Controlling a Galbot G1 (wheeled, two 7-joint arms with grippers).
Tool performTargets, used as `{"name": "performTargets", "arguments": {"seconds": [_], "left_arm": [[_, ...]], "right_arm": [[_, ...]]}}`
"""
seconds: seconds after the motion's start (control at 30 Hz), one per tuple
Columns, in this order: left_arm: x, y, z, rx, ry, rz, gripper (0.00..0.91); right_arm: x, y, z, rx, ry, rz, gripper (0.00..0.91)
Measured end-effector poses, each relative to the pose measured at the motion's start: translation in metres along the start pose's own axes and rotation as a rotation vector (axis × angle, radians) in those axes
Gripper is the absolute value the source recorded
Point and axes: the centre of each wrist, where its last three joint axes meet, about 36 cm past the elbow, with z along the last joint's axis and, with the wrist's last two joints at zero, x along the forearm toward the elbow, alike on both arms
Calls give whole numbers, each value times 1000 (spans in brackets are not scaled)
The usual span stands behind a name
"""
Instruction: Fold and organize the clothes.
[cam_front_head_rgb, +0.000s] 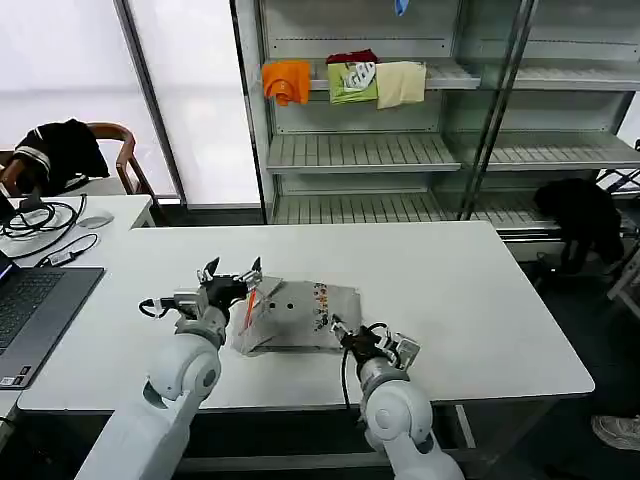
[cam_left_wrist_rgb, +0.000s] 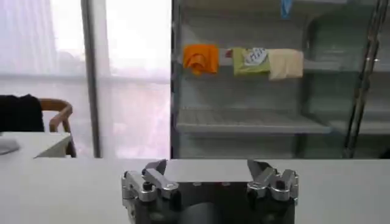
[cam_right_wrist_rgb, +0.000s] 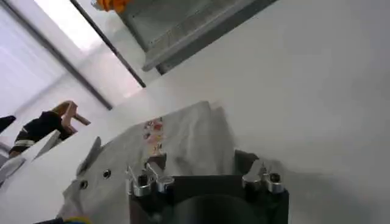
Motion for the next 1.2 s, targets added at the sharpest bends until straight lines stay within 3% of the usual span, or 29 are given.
{"name": "performTargets", "arguments": {"seconds": [0.27,0.47,0.9,0.93,0.97,1.0,1.2], "left_arm": [[9,11,5,1,12,-26,907],[14,18,7,3,19,-43,907],[19,15,14,22,34,-45,907],[19,14,15,24,36,-43,907],[20,13,15,27,37,-42,907],[20,13,16,28,37,-41,907],[18,8,20,39,49,-36,907]], "right_arm": [[-1,7,6,30,12,3,0],[2,4,-2,77,-10,22,0],[4,-41,-23,219,-53,122,0],[5,-46,-24,233,-55,131,60],[5,-50,-25,244,-57,138,181],[6,-53,-26,255,-60,144,907],[13,-71,-31,322,-78,168,907]]}}
